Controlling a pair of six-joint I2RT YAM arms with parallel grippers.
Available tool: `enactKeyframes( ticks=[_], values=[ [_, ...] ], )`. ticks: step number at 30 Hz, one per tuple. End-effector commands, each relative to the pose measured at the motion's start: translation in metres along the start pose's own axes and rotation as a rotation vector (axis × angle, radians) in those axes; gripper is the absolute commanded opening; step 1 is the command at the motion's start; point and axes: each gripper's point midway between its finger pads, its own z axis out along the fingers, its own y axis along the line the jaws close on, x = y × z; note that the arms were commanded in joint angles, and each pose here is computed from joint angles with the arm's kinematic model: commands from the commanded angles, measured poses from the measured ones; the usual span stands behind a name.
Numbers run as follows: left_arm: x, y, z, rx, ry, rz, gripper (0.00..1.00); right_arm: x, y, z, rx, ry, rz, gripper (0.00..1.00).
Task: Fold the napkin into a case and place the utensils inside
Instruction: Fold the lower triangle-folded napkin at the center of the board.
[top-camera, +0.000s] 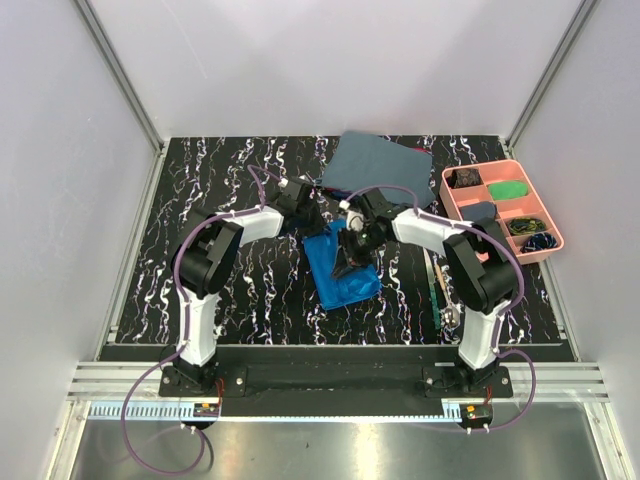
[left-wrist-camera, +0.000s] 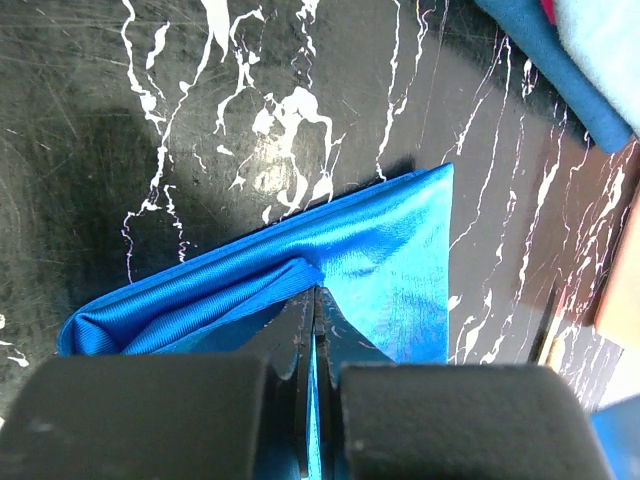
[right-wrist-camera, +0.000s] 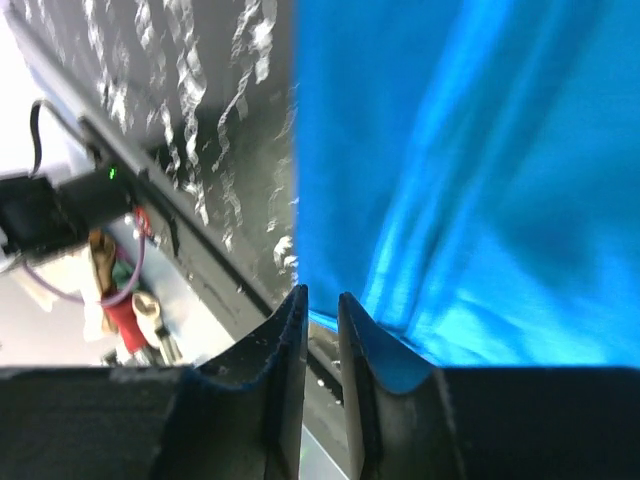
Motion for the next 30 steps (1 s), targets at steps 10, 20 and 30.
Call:
enactKeyframes(
  ticks=[10, 20, 30],
  values=[
    [-0.005, -0.014, -0.007, 0.052, 0.008, 0.058, 0.01, 0.016, 0.005, 0.006, 0.052, -0.005, -0.063, 0.48],
    [-0.014, -0.032, -0.026, 0.088, -0.007, 0.080, 0.12, 0.034, 0.001, 0.009, 0.014, 0.012, 0.045, 0.38],
    [-0.006, -0.024, -0.018, 0.082, 0.014, 0.064, 0.09, 0.042, 0.001, 0.019, -0.047, 0.029, 0.079, 0.33]
  ],
)
